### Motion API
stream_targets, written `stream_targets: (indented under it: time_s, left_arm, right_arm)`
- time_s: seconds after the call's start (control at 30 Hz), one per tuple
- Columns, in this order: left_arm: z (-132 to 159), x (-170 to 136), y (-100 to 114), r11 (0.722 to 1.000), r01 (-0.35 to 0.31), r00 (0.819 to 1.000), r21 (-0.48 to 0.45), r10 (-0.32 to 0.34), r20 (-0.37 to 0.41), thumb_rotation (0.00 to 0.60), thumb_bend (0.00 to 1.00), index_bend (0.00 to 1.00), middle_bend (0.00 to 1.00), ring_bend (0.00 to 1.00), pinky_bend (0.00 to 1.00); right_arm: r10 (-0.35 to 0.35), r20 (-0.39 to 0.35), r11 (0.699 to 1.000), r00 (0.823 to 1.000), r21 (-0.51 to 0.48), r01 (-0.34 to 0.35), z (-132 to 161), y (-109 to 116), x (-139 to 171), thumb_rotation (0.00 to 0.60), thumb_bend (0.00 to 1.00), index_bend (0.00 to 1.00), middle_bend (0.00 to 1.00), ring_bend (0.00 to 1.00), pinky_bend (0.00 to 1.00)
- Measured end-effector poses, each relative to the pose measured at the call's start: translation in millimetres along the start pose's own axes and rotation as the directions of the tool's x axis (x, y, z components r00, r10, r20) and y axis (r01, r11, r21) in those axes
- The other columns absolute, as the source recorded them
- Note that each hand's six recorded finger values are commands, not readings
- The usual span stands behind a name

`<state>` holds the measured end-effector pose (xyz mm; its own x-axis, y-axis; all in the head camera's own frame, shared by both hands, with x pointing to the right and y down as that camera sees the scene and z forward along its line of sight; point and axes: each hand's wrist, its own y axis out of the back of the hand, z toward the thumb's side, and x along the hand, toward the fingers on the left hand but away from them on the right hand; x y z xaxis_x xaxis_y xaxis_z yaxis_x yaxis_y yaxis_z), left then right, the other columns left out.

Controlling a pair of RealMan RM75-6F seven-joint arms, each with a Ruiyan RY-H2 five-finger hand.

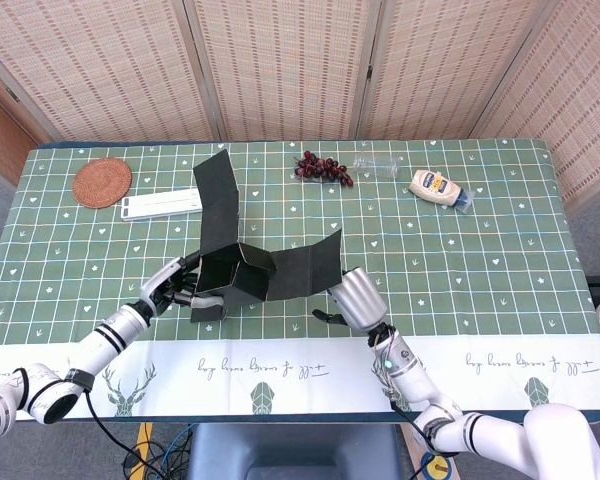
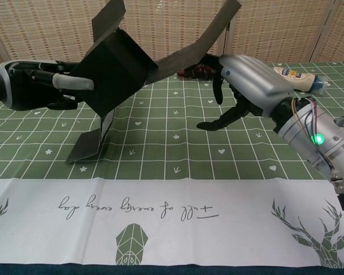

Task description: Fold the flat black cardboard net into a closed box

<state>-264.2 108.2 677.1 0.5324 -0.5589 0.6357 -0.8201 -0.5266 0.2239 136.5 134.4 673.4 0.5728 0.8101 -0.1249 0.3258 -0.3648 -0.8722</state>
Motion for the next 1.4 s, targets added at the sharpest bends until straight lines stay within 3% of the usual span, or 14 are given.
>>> stream_targets:
  time_s: [1.0,1.4]
  left_arm:
    - [-14,12,-21,0.99,0.044,0.998,0.132,-0.038,-0.053,0.6,0.17,0.22,0.17,0.63,0.91]
    - [-22,14,-29,0.984,0.059,0.997,0.169,-0.049,-0.062,0.6,0.17,0.22,0.17,0.63,0.91]
  right_arm:
    - [-0.021,-0.125,0.995,0.992,0.095,0.033,23,12,-11,0.6,0.12,0.0,0.24,0.64,1.0]
    - [-0.026,-0.199,0.989,0.98,0.141,0.055,36,4,-20,0.6,0.15,0.04,0.25,0.65,1.0]
